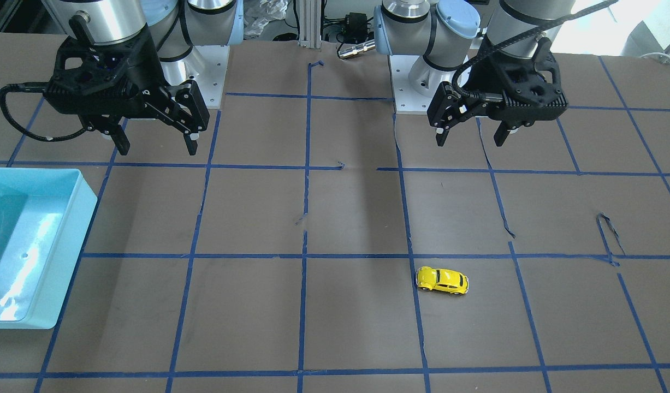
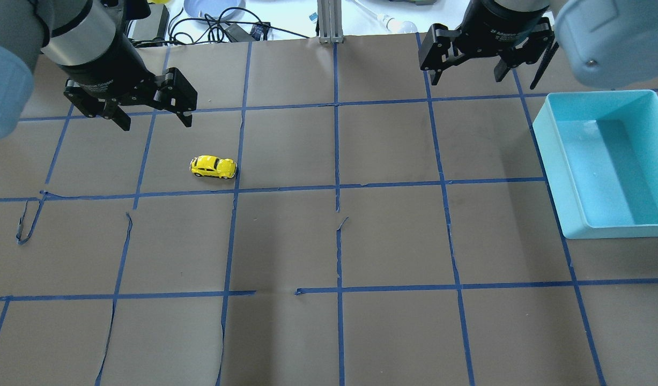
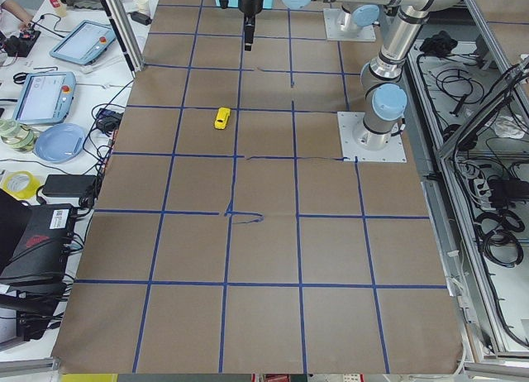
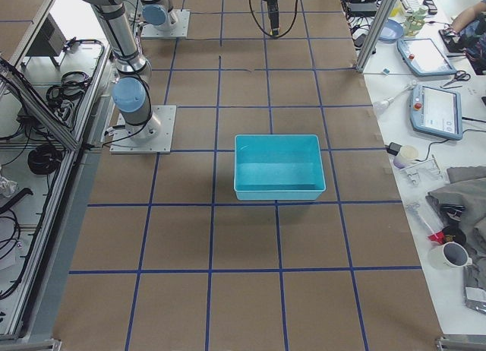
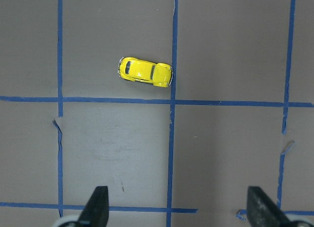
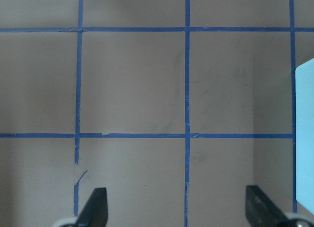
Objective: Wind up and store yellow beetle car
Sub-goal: 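Move the left gripper toward the yellow beetle car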
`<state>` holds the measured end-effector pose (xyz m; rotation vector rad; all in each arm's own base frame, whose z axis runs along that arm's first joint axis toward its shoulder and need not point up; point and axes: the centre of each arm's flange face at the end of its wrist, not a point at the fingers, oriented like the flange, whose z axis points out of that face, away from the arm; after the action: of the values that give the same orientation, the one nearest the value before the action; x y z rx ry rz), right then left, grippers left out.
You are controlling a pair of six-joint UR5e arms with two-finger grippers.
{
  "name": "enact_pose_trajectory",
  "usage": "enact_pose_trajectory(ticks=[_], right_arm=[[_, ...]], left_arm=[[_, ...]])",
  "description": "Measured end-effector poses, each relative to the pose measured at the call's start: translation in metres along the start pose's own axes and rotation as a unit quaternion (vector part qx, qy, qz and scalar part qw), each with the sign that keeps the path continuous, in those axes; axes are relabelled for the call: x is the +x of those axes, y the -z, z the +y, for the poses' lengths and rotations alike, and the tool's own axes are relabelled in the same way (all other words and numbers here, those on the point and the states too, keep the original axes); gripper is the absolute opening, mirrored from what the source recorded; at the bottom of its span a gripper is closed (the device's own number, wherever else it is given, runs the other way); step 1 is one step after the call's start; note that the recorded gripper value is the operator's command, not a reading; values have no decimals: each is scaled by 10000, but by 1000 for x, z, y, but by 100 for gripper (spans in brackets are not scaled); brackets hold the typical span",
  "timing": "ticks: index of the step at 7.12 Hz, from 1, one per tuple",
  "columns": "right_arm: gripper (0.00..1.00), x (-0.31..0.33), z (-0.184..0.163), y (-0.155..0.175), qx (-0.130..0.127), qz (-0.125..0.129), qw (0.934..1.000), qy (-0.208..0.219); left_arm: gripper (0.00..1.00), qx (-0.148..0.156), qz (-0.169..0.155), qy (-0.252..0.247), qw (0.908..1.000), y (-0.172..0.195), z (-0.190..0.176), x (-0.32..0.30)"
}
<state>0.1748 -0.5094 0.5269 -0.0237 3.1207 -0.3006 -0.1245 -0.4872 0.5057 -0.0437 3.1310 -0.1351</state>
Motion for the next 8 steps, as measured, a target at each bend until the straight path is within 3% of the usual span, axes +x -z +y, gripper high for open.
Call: enact_pose_trajectory(ticks=[8], right_arm=[[100,0,0,-1,-5,-7,10000,0]], left_arm=[[100,78,25,-155,9998,-9,-17,1]])
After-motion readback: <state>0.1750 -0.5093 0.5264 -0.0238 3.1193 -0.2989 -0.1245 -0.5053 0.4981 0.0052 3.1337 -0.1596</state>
